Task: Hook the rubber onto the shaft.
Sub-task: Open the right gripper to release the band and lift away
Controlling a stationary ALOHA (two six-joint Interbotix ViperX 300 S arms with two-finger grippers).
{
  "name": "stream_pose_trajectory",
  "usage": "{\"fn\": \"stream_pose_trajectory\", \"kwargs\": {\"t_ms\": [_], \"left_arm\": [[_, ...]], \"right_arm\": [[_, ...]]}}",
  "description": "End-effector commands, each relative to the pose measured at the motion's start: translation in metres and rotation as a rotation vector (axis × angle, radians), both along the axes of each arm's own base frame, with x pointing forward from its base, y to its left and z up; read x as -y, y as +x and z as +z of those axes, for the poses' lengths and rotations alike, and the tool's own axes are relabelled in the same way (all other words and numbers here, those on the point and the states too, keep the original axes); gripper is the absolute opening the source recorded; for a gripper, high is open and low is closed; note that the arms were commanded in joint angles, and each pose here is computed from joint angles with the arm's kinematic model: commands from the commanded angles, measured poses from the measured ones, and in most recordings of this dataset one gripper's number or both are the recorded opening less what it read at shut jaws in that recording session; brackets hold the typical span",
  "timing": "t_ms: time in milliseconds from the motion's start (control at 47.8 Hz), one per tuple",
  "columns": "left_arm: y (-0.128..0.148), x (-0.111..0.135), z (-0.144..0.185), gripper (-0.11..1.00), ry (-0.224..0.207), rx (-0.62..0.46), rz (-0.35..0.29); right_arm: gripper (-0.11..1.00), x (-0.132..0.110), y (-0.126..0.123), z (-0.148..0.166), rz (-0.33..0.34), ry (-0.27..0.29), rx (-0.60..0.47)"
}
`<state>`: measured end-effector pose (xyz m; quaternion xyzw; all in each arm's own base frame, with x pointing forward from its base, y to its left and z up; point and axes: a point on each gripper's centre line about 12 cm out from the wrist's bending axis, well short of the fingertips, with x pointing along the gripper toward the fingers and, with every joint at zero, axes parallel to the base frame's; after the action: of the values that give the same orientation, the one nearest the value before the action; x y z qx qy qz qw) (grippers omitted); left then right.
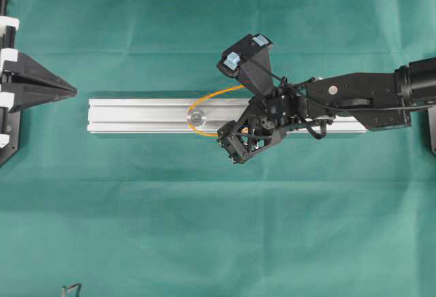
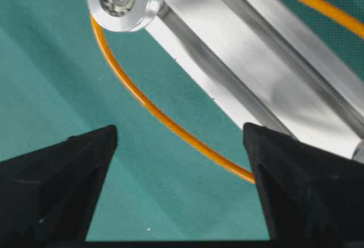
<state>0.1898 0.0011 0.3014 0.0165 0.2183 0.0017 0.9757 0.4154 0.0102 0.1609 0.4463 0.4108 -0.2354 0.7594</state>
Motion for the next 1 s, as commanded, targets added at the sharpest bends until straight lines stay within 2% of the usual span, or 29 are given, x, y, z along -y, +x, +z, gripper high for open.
{"fn": "stream_pose_trajectory", "kwargs": {"t_ms": [0,293,481,983], "left_arm": [[0.002,0.000,0.014,0.00,0.006,0.037,-0.003],[0.002,0.000,0.014,0.00,0.004,0.037,-0.002],[0.002,0.000,0.014,0.00,0.006,0.038,-0.003],[0.001,0.000,0.015,0.00,0.006,0.041,-0.003]], "right_arm": [[0.93,0.001,0.001,0.018,0.000,-0.001,0.045],[0.93,0.001,0.003,0.020,0.000,-0.001,0.052],[0.93,0.001,0.006,0.037,0.005,-0.006,0.091],[0.93,0.018,-0.006,0.105,0.012,-0.114,0.117]]}}
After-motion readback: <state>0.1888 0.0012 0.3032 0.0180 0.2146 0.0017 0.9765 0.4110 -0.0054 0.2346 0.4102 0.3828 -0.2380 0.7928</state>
